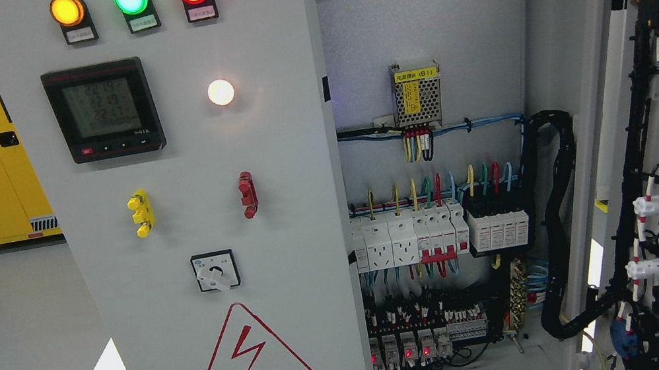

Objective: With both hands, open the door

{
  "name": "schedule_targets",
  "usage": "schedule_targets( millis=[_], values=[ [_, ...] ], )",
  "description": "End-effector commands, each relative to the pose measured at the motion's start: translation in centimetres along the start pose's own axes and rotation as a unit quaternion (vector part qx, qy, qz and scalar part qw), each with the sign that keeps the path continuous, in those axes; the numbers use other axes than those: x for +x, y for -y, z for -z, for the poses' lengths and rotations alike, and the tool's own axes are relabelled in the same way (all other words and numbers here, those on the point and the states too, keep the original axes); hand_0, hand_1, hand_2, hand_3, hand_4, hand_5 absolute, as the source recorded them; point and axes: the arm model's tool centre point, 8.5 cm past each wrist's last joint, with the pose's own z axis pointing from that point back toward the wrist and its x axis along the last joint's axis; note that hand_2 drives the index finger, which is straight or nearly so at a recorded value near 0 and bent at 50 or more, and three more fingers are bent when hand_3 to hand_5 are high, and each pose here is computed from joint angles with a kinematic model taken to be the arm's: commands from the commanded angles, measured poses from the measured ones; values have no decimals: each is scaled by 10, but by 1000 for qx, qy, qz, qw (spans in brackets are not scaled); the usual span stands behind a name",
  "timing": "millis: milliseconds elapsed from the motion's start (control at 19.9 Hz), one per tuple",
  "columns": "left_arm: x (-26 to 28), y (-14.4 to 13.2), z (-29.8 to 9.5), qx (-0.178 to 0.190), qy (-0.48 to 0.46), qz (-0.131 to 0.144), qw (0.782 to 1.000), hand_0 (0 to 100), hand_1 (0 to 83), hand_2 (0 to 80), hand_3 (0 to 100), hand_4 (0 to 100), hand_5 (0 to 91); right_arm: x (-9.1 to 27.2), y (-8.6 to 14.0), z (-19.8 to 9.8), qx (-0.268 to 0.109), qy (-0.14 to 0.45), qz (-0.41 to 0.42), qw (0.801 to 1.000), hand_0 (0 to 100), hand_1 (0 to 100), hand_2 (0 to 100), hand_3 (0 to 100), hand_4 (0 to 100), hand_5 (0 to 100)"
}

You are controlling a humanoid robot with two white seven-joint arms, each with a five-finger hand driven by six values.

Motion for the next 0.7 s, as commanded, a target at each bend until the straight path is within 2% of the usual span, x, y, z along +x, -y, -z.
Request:
schedule_targets(
  millis=[0, 100, 251, 351, 451, 652],
  values=[
    [-155, -1, -20, 66, -182, -136, 972, 120, 556, 0, 0, 0, 0, 1, 1, 0, -1, 1, 16, 1000, 0, 500, 40, 0, 0, 0],
    [-165, 6, -17, 92, -193, -138, 967, 120, 556, 0, 0, 0, 0, 4, 0, 0, 0, 3, 17, 1000, 0, 500, 40, 0, 0, 0],
    [-176, -4, -22, 177, -175, -103, 963, 120, 556, 0, 0, 0, 0, 5, 0, 0, 0, 4, 12, 1000, 0, 500, 40, 0, 0, 0],
    [-177, -10, -25, 216, -165, -88, 958, 120, 556, 0, 0, 0, 0, 5, -1, 0, 1, 5, 1, 1000, 0, 500, 40, 0, 0, 0],
    [-177, -10, -24, 228, -169, -82, 956, 120, 556, 0, 0, 0, 0, 5, -1, 0, 1, 5, -1, 1000, 0, 500, 40, 0, 0, 0],
    [-184, 0, -21, 223, -179, -79, 955, 120, 556, 0, 0, 0, 0, 5, -1, 0, 2, 5, 5, 1000, 0, 500, 40, 0, 0, 0]
  ],
)
